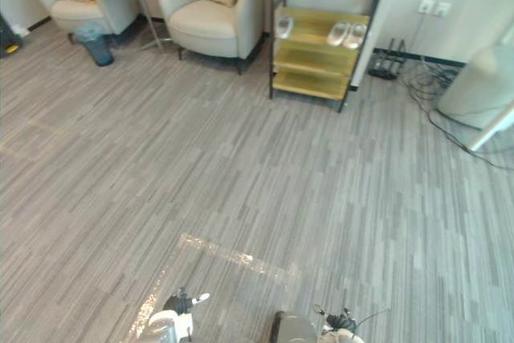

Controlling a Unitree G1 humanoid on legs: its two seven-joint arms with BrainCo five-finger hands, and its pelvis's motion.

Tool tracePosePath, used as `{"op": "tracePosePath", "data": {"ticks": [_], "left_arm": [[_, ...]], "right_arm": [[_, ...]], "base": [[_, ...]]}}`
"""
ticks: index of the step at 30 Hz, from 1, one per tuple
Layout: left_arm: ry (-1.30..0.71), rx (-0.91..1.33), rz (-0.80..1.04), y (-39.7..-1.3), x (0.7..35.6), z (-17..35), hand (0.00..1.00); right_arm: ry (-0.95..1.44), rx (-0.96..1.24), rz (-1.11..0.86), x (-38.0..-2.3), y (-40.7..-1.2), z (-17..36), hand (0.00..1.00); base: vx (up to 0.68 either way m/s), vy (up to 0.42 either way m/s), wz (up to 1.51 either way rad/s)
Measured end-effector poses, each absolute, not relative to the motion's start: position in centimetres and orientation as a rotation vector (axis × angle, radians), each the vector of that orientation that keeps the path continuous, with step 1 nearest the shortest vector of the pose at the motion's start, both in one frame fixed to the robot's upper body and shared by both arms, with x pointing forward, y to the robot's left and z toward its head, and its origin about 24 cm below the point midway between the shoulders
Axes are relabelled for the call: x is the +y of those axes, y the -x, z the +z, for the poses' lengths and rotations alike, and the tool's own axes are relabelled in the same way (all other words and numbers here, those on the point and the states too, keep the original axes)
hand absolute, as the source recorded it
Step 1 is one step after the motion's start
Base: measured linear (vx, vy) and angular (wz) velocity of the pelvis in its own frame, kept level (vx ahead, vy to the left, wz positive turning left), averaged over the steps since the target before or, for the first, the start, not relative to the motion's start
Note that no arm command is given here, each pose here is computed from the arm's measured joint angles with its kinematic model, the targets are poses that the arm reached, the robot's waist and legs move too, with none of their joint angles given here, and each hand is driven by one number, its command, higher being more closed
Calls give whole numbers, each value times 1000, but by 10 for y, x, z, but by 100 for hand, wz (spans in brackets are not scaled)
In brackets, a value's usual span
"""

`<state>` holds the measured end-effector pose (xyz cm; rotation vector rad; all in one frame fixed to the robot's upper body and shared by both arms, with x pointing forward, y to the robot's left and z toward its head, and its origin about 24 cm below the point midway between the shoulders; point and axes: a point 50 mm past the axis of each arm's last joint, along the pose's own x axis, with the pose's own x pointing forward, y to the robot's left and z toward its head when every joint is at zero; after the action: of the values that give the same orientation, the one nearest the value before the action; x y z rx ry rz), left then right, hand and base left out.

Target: Pick up cushions and gather them together orderly.

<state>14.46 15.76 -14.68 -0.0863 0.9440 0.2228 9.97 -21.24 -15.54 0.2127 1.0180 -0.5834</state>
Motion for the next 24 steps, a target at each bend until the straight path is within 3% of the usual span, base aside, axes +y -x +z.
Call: {"op": "tracePosePath", "data": {"ticks": [13,21,24], "left_arm": [[-27,992,201,-137,178,-151,0],[-152,1053,145,-117,194,-156,0],[-116,1082,116,-111,177,-161,0]], "right_arm": [[-253,1083,-559,-194,-92,-162,0],[-214,1088,-539,-203,-95,-162,0],[-166,1135,-579,-224,-79,-163,0]], "base": [[316,234,-47],[153,53,-43],[129,-41,-2]]}}
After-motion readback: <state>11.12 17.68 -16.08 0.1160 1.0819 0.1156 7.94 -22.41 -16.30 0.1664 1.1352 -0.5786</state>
